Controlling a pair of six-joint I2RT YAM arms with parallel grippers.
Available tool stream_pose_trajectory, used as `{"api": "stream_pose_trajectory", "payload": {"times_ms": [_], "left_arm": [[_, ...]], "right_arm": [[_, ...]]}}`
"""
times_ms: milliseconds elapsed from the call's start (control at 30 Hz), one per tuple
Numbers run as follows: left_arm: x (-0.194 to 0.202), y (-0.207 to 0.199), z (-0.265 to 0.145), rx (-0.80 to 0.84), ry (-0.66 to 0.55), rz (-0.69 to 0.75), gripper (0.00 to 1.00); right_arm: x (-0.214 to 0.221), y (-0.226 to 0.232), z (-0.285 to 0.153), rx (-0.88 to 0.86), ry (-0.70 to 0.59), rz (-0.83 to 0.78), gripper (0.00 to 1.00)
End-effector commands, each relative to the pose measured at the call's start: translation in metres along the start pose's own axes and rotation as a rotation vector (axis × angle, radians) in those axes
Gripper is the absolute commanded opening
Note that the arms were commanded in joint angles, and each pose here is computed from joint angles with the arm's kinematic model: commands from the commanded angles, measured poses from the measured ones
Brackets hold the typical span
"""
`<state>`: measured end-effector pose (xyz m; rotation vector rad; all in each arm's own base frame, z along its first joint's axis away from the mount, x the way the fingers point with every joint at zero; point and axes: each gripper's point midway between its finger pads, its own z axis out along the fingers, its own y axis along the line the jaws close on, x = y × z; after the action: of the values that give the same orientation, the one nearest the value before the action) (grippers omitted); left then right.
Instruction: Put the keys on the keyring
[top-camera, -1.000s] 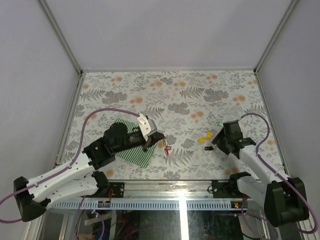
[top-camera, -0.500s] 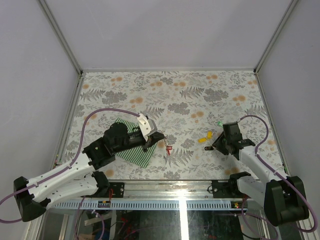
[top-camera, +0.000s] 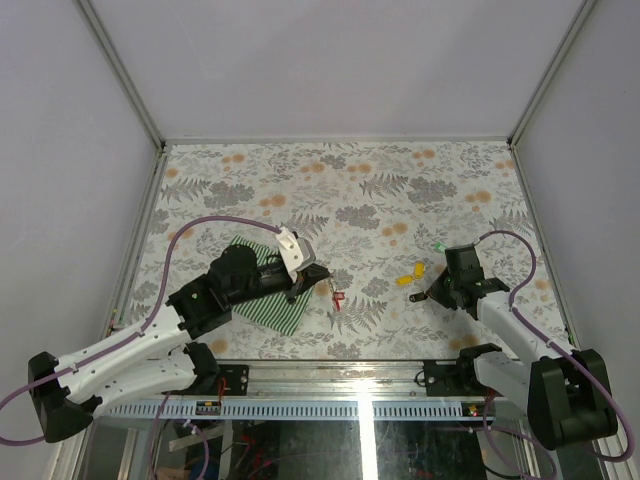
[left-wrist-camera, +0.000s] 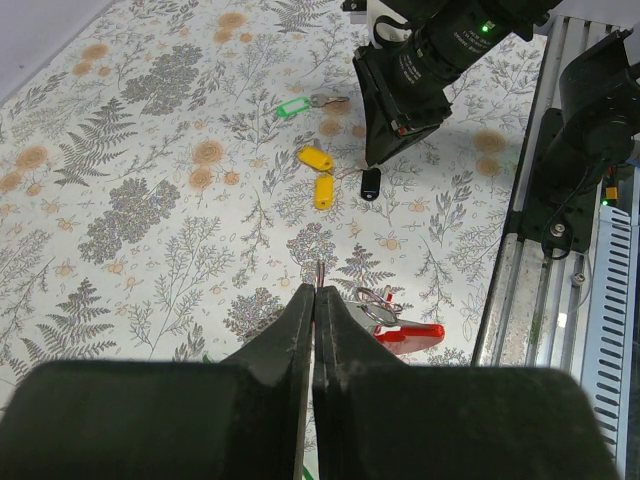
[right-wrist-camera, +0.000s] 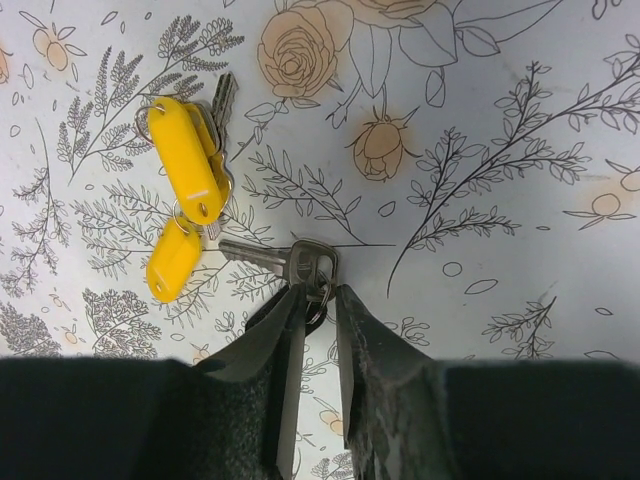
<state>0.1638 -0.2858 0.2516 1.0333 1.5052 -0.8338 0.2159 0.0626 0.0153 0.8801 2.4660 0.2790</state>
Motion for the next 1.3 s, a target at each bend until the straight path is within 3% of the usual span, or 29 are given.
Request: {"api": "stream_pose_trajectory", "payload": {"times_ms": [0,267,400,500,633,800,1000,1267], "left_arm": [[-0.035,0.003,-0.002,-0.007,-0.102,0.038,0.0],[-0.035,0.004,-0.002,-0.009,-0.099,0.038,0.0],[-0.035,0.005,-0.004,-0.018,-0.094,0.045,0.0],[-0.037,0.009,-0.006,-0.039,-0.089,0.057,0.0],[-0.041,0.016,-0.008,-0.069,-0.088,0.059,0.0],[-0.046,0.021,-0.007,-0.087,-0.106,0.048,0.0],[-0.043,0.02,-0.005,-0.075,-0.105,0.048,0.0],[-0.047,0.011,-0.012,-0.038,-0.171,0.069,0.0]], "right_arm": [[-0.006,0.003,0.001,-0.009,-0.024,-0.009,0.22],[-0.021,0.01,-0.01,-0.034,-0.074,-0.086,0.0],[-0.026,0.021,-0.019,-0.084,-0.075,-0.195,0.0],[-0.022,0.044,-0.032,-0.22,-0.037,-0.324,0.0],[-0.009,0.072,-0.051,-0.396,0.049,-0.458,0.0],[0.011,0.096,-0.074,-0.483,0.158,-0.651,0.0],[0.063,0.12,-0.095,-0.577,0.351,-0.945,0.0],[0.065,0.147,-0.121,-0.779,0.242,-1.065,0.0]]}}
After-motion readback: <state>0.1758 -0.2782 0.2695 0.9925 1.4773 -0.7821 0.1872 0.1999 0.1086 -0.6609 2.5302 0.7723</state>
